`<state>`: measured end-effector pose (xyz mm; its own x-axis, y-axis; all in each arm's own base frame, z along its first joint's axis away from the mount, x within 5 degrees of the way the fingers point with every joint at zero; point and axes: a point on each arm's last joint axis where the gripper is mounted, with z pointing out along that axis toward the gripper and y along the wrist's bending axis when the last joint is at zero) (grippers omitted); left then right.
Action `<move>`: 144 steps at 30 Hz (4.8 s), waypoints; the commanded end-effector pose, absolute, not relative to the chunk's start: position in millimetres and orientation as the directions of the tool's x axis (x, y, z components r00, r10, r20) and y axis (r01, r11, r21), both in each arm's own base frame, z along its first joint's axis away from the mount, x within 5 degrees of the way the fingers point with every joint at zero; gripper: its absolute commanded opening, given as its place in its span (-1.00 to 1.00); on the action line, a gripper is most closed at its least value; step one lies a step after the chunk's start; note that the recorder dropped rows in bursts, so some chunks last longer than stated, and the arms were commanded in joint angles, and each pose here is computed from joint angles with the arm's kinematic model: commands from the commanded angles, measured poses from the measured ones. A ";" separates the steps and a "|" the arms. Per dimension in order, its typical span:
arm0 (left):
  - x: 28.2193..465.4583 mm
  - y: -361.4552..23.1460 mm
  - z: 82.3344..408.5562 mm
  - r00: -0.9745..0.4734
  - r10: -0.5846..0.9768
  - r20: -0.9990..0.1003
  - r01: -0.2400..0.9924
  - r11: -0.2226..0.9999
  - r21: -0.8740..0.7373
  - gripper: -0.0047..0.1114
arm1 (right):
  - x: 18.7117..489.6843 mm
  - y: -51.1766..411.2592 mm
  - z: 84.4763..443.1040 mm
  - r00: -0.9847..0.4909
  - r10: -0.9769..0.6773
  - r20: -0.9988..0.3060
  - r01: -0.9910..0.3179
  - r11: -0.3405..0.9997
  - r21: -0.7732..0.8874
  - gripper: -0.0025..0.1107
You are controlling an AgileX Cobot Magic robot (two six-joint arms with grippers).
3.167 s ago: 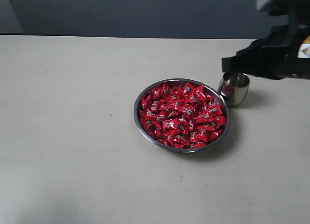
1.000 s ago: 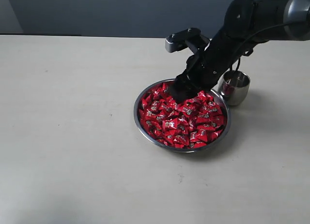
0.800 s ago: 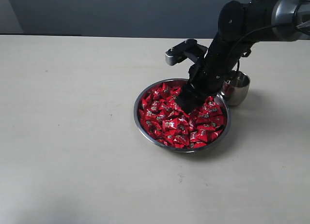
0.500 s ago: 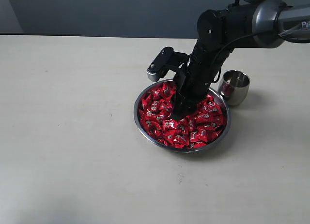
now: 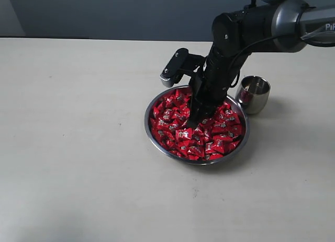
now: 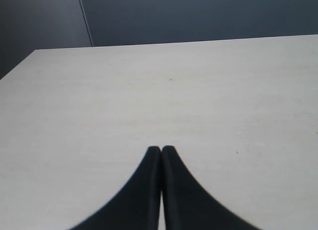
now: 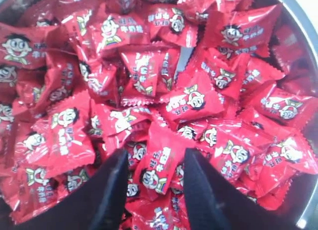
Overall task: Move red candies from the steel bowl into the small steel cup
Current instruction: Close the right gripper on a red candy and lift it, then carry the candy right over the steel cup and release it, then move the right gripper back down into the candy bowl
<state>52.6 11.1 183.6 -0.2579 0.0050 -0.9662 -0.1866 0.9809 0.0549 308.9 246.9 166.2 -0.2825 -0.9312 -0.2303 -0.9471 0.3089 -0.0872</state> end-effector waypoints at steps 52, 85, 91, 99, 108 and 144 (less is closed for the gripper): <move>52.6 10.8 183.0 -0.250 0.009 -0.968 -0.181 0.982 0.055 -0.91 | 325.2 237.9 226.1 -0.488 -0.773 -0.405 -0.770 0.600 -0.217 -0.97; 52.6 10.8 183.0 -0.250 0.009 -0.968 -0.181 0.982 0.055 -0.91 | 383.3 142.6 212.4 -0.804 -0.401 -0.439 -0.378 0.915 -0.144 -0.97; 52.6 10.8 183.0 -0.250 0.009 -0.968 -0.181 0.982 0.055 -0.91 | 384.9 144.2 206.0 -0.812 -0.393 -0.433 -0.375 0.918 -0.130 -0.97; 52.6 10.8 183.0 -0.250 0.009 -0.968 -0.181 0.982 0.055 -0.91 | 384.9 143.0 204.9 -0.811 -0.406 -0.422 -0.381 0.913 -0.147 -0.97; 52.6 10.8 183.0 -0.250 0.009 -0.968 -0.181 0.982 0.055 -0.91 | 383.8 142.1 204.4 -0.817 -0.410 -0.407 -0.382 0.912 -0.151 -0.92; 52.6 10.8 183.0 -0.250 0.009 -0.968 -0.181 0.982 0.055 -0.91 | 339.5 214.8 209.5 -0.771 -0.516 -0.373 -0.580 0.810 0.078 -0.33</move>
<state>52.6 11.1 183.6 -0.2579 0.0050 -0.9662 -0.1866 0.9809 0.0549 349.2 201.6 204.6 -0.7960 -0.4771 -0.3726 -0.5372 0.8404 0.0715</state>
